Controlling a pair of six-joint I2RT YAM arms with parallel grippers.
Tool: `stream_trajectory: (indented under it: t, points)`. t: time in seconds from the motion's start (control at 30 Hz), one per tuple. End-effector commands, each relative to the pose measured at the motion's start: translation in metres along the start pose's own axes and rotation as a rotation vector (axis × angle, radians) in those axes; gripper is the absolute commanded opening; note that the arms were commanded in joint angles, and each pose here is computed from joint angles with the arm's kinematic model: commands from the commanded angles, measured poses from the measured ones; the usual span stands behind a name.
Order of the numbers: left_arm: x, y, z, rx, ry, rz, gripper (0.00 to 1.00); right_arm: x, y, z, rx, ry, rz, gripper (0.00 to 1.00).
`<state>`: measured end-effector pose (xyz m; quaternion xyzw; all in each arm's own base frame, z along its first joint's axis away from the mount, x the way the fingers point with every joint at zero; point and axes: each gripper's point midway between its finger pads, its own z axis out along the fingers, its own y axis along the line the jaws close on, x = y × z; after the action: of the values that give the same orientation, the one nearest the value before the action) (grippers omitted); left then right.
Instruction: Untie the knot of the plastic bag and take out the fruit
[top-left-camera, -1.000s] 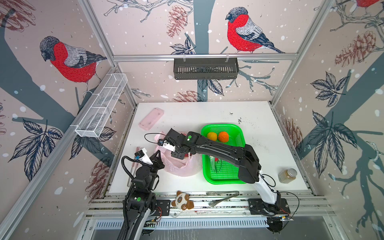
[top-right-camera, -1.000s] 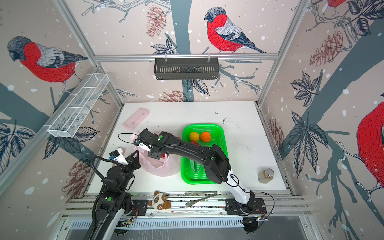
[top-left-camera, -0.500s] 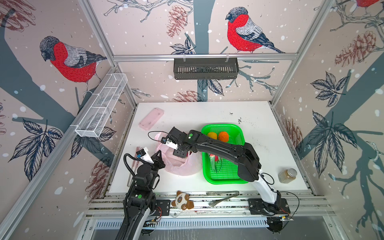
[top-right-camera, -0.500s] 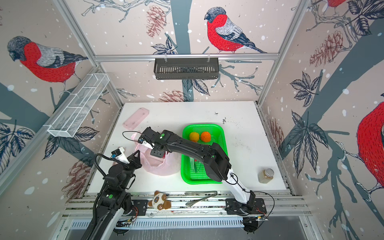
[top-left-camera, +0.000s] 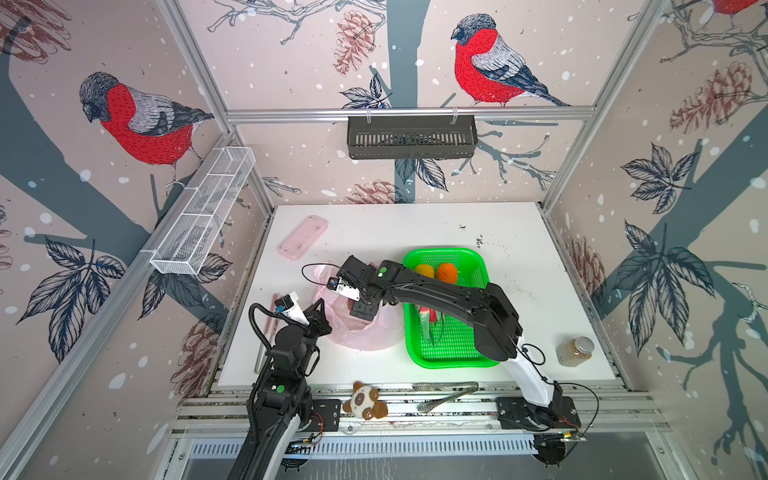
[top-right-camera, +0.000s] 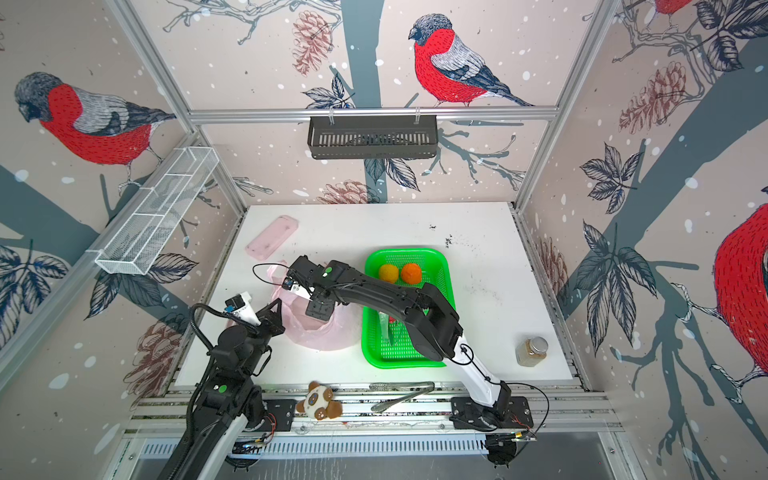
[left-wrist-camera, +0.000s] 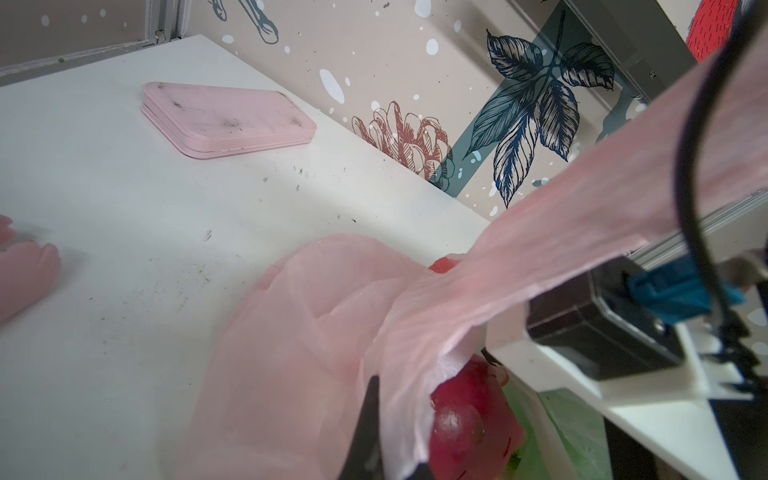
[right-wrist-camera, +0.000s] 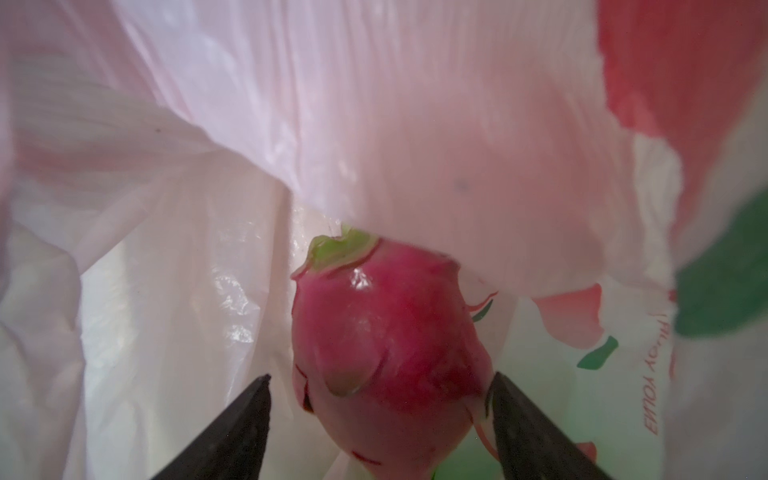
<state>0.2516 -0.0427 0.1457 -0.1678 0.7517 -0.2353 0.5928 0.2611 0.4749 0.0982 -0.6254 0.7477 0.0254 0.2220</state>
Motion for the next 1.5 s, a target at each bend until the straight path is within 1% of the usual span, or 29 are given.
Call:
stream_trajectory:
  t: [0.0,0.13,0.4,0.73,1.03,1.27,1.47]
  points:
    - [-0.011,-0.007,-0.001,0.024,-0.042,0.002,0.0,-0.001,0.003,0.004,-0.023,-0.01,0.004,0.85]
    - [-0.01,-0.006,0.0,0.022,-0.042,0.002,0.0,0.003,0.001,0.009,-0.032,-0.007,0.013,0.88]
    - [-0.009,-0.005,0.001,0.02,-0.042,0.002,0.0,0.007,-0.001,0.02,-0.054,0.0,0.025,0.9]
    - [-0.007,-0.004,0.004,0.019,-0.038,0.001,0.0,0.013,0.002,0.031,-0.079,0.007,0.034,0.9]
    - [-0.006,-0.002,0.005,0.014,-0.036,-0.001,0.0,0.018,0.006,0.038,-0.096,0.017,0.037,0.86]
    - [-0.006,-0.002,0.005,0.013,-0.037,0.0,0.0,0.019,0.006,0.038,-0.086,0.021,0.034,0.79]
    - [-0.006,-0.002,0.005,0.014,-0.038,-0.001,0.0,0.014,0.004,0.029,-0.055,0.005,0.03,0.67]
